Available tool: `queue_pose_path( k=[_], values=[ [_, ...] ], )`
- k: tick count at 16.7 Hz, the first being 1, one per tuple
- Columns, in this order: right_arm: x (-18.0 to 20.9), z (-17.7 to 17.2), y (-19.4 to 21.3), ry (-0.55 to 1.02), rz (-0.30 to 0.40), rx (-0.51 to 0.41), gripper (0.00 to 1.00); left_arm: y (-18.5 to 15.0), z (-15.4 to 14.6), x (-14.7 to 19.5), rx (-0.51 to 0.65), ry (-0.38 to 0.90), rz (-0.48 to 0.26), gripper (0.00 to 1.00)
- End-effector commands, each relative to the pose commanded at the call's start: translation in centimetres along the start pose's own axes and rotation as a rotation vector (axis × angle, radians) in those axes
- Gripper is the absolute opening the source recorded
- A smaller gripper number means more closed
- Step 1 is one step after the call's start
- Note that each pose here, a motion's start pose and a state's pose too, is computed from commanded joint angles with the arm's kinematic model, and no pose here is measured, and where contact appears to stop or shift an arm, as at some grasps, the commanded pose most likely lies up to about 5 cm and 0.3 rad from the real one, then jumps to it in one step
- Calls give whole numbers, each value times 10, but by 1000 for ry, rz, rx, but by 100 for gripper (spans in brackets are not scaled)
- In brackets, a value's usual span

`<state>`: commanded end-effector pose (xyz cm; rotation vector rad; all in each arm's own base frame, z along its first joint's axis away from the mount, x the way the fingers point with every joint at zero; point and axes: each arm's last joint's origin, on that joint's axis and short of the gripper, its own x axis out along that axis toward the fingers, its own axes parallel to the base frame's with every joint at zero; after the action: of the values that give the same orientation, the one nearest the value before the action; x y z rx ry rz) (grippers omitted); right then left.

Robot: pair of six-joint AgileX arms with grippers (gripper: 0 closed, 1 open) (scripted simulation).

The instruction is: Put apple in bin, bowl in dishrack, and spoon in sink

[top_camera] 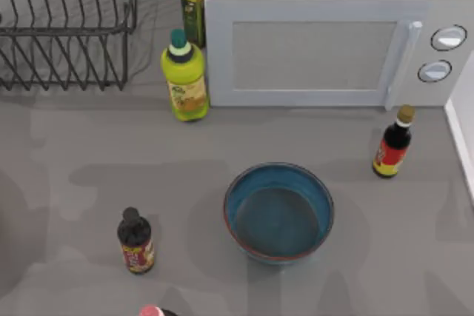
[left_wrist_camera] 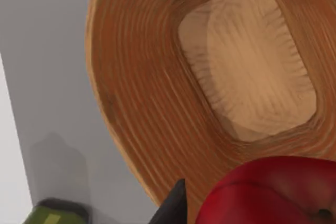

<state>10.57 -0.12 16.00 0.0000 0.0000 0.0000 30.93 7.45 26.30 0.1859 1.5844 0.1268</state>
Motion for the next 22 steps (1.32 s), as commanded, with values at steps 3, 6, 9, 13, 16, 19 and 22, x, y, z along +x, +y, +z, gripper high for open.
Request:
queue_pose_path(
  k=[3,6,9,13,16,19,22],
  values=[
    [0,0,0,0,0,0,100,0,0,23,-3,-2,1,0],
    [0,0,0,0,0,0,100,-1,-3,48,-5,0,1,0],
    [0,0,0,0,0,0,100,-1,-5,61,-6,4,0,0],
    [0,0,0,0,0,0,100,-1,-5,61,-6,4,0,8],
    [0,0,0,0,0,0,100,-1,-5,61,-6,4,0,30],
    [0,0,0,0,0,0,100,-1,-5,61,-6,4,0,53],
    [0,0,0,0,0,0,100,-1,-5,61,-6,4,0,75]
  ],
)
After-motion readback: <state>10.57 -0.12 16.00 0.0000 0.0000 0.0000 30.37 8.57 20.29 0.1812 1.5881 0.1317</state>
